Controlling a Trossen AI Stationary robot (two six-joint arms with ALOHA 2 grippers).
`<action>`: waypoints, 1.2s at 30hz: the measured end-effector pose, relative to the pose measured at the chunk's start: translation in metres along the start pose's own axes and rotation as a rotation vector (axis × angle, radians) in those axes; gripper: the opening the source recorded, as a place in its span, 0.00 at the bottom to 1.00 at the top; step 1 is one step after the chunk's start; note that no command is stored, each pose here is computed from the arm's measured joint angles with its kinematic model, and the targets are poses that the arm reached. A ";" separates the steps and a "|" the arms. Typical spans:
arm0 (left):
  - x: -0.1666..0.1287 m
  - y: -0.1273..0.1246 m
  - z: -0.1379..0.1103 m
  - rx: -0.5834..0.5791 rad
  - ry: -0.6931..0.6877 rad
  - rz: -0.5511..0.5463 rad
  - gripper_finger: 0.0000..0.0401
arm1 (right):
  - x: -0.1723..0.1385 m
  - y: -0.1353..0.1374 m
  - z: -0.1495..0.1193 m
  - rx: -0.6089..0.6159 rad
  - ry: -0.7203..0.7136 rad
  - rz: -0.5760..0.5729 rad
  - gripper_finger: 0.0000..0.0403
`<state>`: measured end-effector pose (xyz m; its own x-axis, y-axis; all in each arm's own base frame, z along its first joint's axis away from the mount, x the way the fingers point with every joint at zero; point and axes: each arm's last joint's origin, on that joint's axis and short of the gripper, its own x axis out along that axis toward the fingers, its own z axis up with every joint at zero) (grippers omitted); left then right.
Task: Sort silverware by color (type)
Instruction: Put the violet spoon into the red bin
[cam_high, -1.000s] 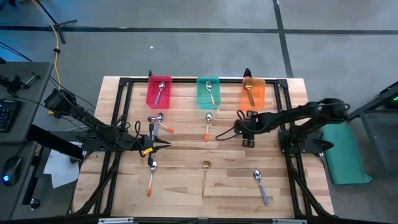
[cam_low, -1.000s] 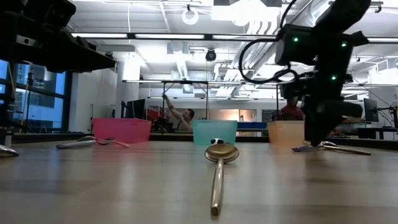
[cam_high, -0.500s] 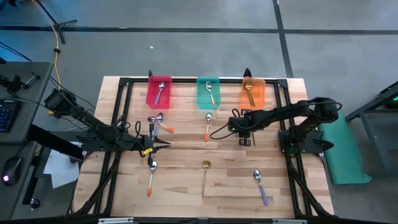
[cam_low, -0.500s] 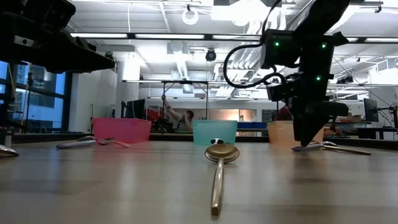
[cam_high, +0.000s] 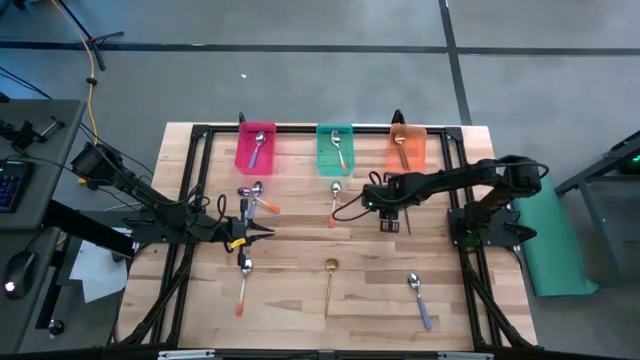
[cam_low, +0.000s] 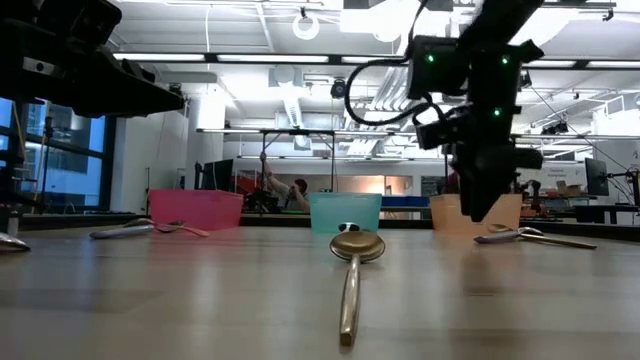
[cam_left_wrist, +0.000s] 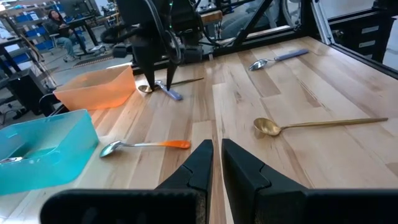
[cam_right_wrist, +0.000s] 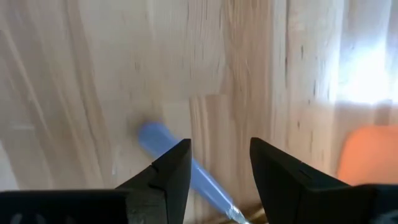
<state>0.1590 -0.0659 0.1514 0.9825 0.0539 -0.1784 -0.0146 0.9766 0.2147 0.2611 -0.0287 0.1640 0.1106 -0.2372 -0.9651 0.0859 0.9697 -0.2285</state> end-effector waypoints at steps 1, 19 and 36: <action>0.000 0.000 0.000 0.000 0.000 0.000 0.06 | -0.002 -0.001 0.001 -0.001 0.008 -0.001 0.37; 0.000 0.000 0.000 -0.006 0.001 0.000 0.06 | 0.021 0.006 -0.035 -0.009 0.173 -0.020 0.37; 0.000 0.000 0.000 -0.001 0.001 -0.001 0.06 | 0.030 -0.003 -0.038 0.035 0.143 0.004 0.32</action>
<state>0.1589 -0.0659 0.1513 0.9823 0.0537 -0.1797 -0.0143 0.9768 0.2136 0.2266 -0.0362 0.1305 -0.0309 -0.2201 -0.9750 0.1209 0.9675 -0.2222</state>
